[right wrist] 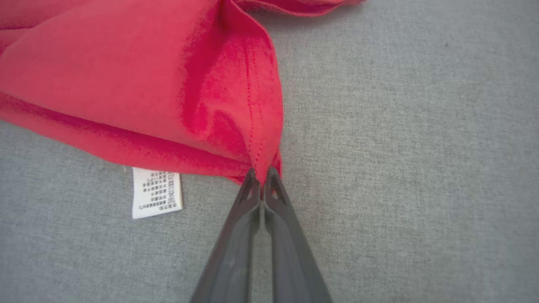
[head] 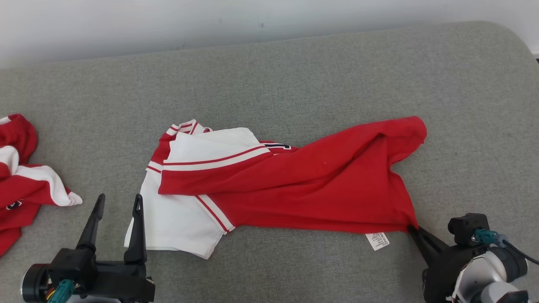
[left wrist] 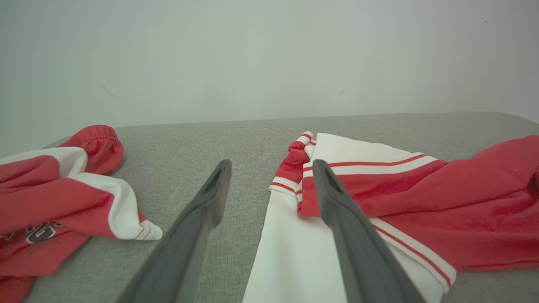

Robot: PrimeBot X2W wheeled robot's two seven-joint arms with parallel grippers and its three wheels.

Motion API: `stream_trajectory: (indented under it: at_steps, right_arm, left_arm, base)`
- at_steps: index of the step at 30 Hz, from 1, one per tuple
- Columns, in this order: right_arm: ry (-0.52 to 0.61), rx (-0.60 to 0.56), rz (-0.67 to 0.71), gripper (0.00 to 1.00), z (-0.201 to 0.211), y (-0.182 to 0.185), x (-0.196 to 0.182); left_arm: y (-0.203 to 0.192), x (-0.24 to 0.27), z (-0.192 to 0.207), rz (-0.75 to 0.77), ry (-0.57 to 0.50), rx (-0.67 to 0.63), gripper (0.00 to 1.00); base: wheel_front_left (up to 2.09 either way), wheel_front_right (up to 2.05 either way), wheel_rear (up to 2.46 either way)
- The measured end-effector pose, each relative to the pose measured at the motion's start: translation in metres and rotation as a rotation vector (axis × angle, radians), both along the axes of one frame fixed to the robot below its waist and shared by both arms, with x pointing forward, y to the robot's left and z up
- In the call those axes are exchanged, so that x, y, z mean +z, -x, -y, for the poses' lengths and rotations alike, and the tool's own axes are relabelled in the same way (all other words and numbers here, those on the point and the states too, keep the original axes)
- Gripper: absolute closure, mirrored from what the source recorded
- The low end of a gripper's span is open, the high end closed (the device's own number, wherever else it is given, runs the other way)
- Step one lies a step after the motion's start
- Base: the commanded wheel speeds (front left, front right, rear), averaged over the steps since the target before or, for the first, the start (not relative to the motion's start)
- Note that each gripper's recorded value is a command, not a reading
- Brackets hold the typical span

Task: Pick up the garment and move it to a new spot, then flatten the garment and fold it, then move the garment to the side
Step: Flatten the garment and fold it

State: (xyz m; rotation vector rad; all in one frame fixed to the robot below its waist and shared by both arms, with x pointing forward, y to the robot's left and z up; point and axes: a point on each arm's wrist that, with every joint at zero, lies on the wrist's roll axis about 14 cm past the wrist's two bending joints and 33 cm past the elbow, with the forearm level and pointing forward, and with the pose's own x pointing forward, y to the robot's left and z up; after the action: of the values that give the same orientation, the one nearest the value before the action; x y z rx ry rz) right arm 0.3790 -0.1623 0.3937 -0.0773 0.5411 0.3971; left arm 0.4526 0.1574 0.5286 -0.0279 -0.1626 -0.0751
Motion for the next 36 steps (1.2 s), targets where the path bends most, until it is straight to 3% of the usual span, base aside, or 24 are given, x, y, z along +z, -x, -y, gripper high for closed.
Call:
stream_trajectory:
  at_steps: [6, 11, 20, 30, 31, 32, 33, 36]
  right_arm:
    - [0.039, 0.031, -0.139, 1.0, 0.006, 0.023, 0.004]
    - [0.045, 0.055, -0.176, 1.0, 0.002, 0.019, 0.023]
    - [0.027, 0.092, -0.164, 1.0, -0.012, -0.029, 0.049]
    - [-0.025, 0.114, -0.195, 1.0, -0.035, -0.067, 0.027]
    - [-0.031, 0.117, -0.189, 0.72, -0.037, -0.068, 0.025]
    - [-0.041, 0.117, -0.188, 0.22, -0.039, -0.069, 0.023]
    - [-0.051, 0.116, -0.182, 0.0, -0.04, -0.07, 0.022]
    - [-0.095, 0.092, -0.149, 0.0, -0.039, -0.072, 0.025]
  left_arm:
    - [-0.003, -0.001, 0.001, 0.0, 0.003, 0.0, 0.0]
    - [-0.005, -0.004, 0.002, -0.005, 0.004, 0.0, 0.0]
    - [-0.009, -0.004, 0.004, -0.002, 0.012, -0.006, 0.0]
    - [-0.011, -0.008, -0.001, -0.011, 0.021, 0.01, 0.0]
    - [-0.011, -0.009, -0.002, -0.014, 0.019, 0.013, 0.0]
    - [-0.011, -0.01, -0.002, -0.016, 0.018, 0.016, 0.0]
    - [-0.011, -0.011, -0.003, -0.018, 0.019, 0.019, 0.0]
    - [-0.012, -0.011, -0.002, -0.017, 0.017, 0.014, 0.0]
  base:
    - [0.0, 0.0, 0.0]
    - [0.0, 0.0, 0.0]
    - [0.0, 0.0, 0.0]
    - [0.0, 0.0, 0.0]
    - [0.0, 0.0, 0.0]
    - [0.0, 0.0, 0.0]
    - [0.0, 0.0, 0.0]
    - [0.0, 0.0, 0.0]
